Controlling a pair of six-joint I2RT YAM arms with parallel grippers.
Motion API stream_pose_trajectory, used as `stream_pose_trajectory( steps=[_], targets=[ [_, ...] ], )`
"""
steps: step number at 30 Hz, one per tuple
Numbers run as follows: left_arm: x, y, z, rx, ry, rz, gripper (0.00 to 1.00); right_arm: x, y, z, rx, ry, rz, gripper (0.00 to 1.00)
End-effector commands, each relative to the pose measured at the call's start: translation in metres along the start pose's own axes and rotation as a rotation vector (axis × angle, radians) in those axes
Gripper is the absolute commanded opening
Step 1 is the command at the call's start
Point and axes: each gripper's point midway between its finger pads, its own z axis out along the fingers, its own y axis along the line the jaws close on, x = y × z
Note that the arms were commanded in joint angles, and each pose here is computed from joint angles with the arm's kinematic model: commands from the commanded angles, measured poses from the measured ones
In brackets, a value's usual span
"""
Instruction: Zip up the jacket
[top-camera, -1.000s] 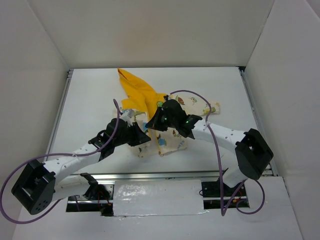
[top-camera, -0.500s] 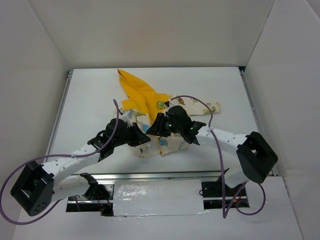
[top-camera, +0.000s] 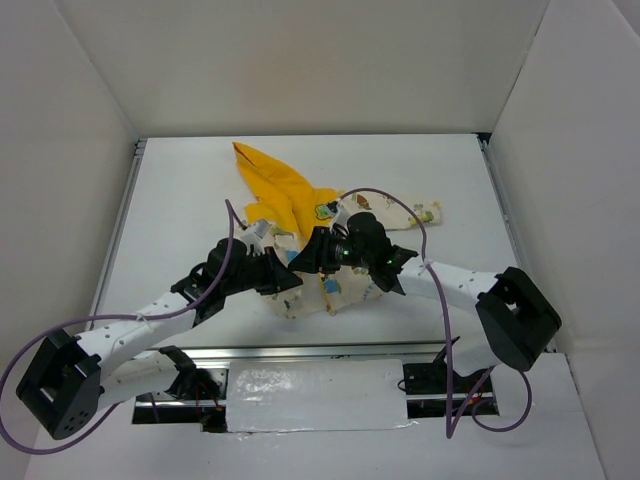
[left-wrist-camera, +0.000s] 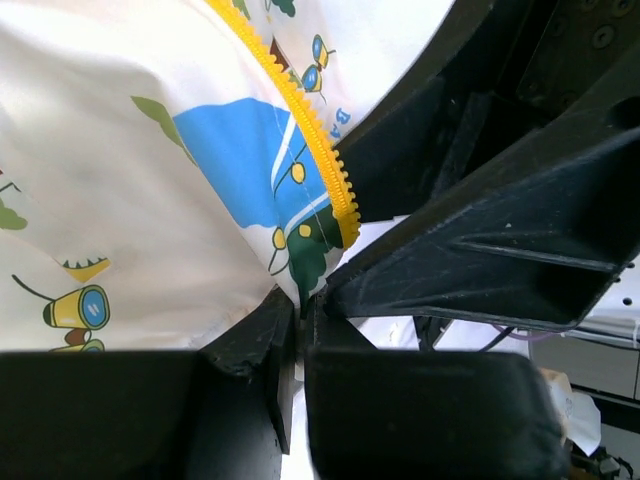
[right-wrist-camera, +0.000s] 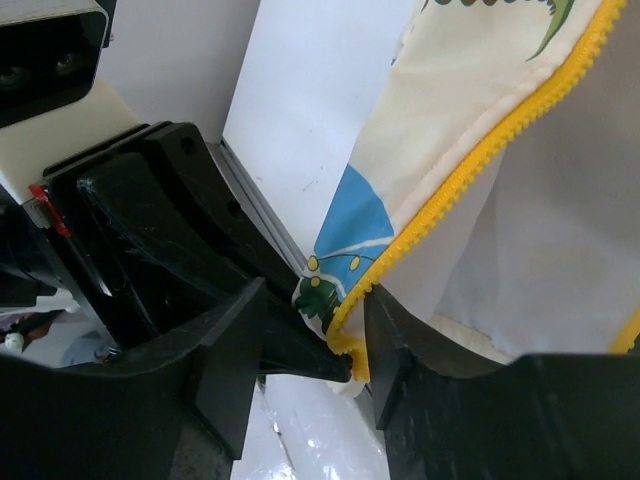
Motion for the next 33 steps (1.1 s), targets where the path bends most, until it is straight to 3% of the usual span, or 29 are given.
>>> stream_pose_trajectory(
  steps=[1,11,17,20,24,27,29,31,33],
  targets=[
    [-0.013,-0.018,0.001,0.089,-0.041,0.050,0.00,0.006,0.022,-0.007,-0.109,0.021,-0.052,0.52],
    [-0.015,-0.026,-0.005,0.128,-0.053,0.054,0.04,0.020,0.013,-0.012,-0.118,0.052,-0.099,0.43],
    [-0.017,-0.024,-0.005,0.118,-0.055,0.048,0.05,0.023,0.008,-0.019,-0.094,0.043,-0.145,0.43],
    [-0.017,-0.022,-0.004,0.110,-0.062,0.040,0.05,0.024,0.009,-0.022,-0.095,0.039,-0.149,0.27],
    [-0.017,-0.022,-0.004,0.113,-0.060,0.037,0.09,0.025,0.010,-0.022,-0.104,0.048,-0.141,0.22],
    [-0.019,-0.023,-0.004,0.114,-0.061,0.039,0.17,0.027,0.009,-0.020,-0.107,0.058,-0.137,0.10],
    [-0.017,-0.024,-0.005,0.119,-0.056,0.042,0.34,0.026,0.007,-0.018,-0.092,0.064,-0.134,0.00],
    [-0.017,-0.024,-0.006,0.119,-0.054,0.045,0.47,0.024,0.003,-0.017,-0.055,0.069,-0.130,0.00],
    [-0.016,-0.024,-0.008,0.116,-0.051,0.057,0.52,0.016,0.005,-0.016,-0.034,0.062,-0.153,0.00]
  ],
)
